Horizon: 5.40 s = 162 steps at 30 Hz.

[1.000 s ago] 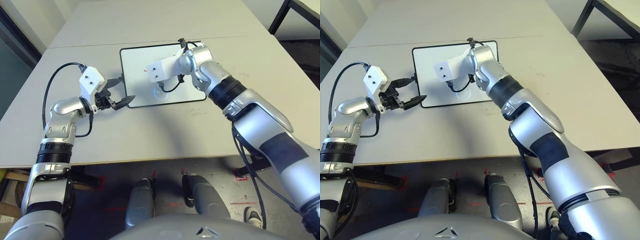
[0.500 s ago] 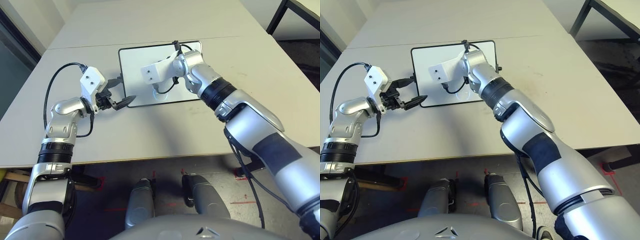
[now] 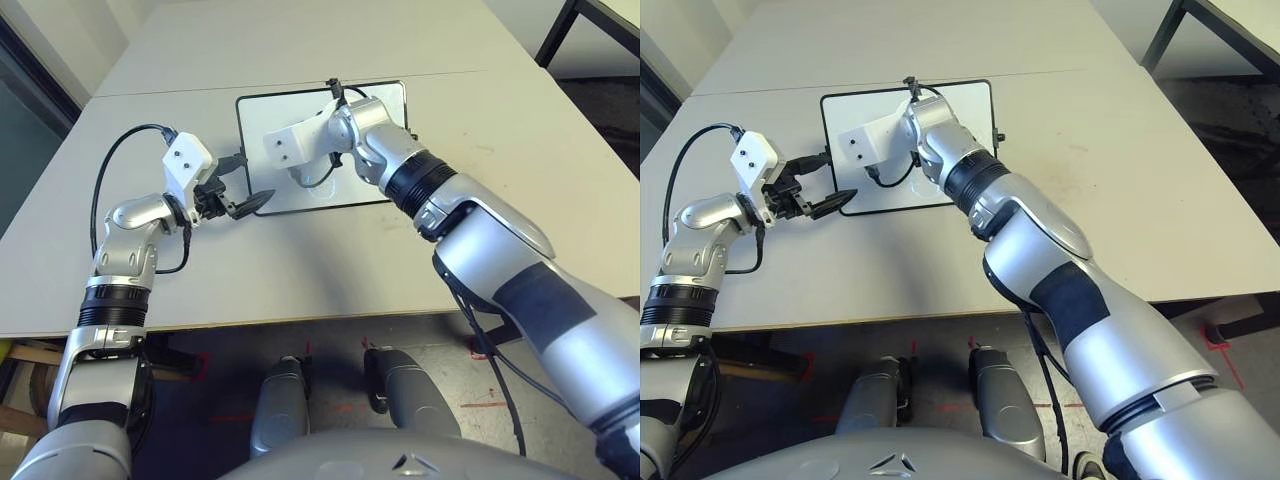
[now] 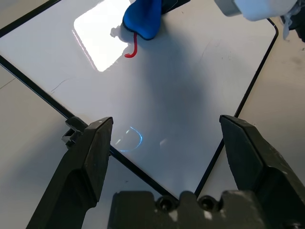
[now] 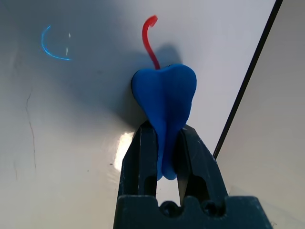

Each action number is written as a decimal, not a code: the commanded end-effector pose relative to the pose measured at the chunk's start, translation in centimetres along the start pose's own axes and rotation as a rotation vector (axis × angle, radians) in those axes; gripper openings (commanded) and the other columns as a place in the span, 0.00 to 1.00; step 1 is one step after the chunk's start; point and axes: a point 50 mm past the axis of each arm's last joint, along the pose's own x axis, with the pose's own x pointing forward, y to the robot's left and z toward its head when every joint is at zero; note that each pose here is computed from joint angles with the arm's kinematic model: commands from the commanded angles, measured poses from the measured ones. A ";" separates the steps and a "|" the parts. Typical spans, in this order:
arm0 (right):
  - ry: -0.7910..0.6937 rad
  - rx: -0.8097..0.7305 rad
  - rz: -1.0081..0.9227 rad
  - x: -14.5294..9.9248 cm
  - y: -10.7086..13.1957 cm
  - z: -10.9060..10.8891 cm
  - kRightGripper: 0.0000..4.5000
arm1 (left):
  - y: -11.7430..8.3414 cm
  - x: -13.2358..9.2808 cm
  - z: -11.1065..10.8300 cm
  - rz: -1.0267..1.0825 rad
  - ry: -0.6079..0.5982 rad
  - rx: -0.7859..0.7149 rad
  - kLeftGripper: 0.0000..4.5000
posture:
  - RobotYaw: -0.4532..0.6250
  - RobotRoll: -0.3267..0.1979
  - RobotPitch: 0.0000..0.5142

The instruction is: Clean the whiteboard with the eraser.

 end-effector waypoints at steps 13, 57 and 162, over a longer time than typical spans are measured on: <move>-0.087 -0.059 0.010 0.3 0.9 2.6 0.08 | -0.6 -0.2 -0.4 0.003 0.019 -0.013 1.00 | 0.42 0.62 0.25; 0.124 -0.044 0.029 -0.3 0.4 -7.9 0.08 | -0.1 0.6 -0.2 -0.007 0.008 -0.012 1.00 | 0.37 0.62 0.24; -0.204 1.809 -0.642 -10.9 14.9 -27.5 1.00 | 6.9 -8.3 -1.1 0.718 -0.158 -0.337 1.00 | 0.33 0.62 0.23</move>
